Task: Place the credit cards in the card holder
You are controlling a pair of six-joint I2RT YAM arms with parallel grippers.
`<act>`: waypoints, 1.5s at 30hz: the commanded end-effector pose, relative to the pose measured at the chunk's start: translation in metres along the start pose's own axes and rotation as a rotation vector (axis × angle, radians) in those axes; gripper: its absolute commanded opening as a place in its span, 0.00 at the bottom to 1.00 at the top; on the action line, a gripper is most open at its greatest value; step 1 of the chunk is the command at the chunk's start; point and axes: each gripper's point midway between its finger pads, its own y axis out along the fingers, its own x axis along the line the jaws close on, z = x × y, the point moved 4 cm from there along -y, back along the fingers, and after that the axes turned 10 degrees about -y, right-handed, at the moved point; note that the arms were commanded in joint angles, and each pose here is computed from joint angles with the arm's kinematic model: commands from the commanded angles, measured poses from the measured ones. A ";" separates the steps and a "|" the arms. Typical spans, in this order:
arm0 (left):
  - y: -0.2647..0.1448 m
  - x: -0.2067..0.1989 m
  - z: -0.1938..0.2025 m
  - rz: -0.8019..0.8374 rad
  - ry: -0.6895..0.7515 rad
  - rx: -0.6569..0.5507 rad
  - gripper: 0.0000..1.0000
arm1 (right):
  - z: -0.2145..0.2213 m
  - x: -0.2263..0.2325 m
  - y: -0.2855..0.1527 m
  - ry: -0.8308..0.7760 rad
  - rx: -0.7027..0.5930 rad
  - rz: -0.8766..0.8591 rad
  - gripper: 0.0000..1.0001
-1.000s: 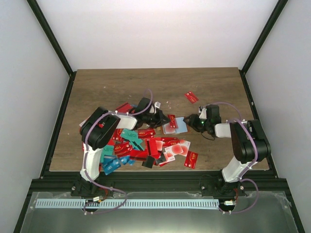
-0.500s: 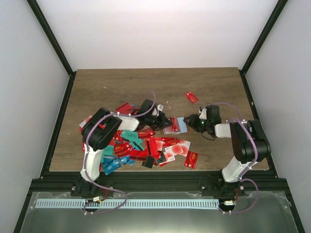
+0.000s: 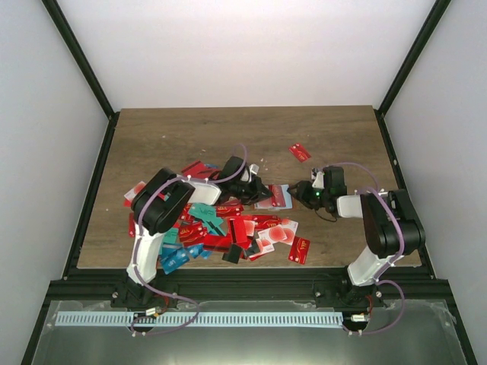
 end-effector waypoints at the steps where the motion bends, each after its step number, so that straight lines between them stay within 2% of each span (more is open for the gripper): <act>1: 0.009 0.008 -0.002 -0.027 -0.003 0.000 0.04 | 0.019 -0.011 -0.001 0.061 0.059 0.040 0.44; 20: 0.025 0.011 0.004 -0.076 0.035 0.063 0.04 | 0.016 -0.009 0.002 0.054 0.066 0.017 0.43; 45: 0.025 0.016 0.006 -0.165 0.109 0.112 0.04 | 0.012 -0.009 0.004 0.043 0.072 0.025 0.43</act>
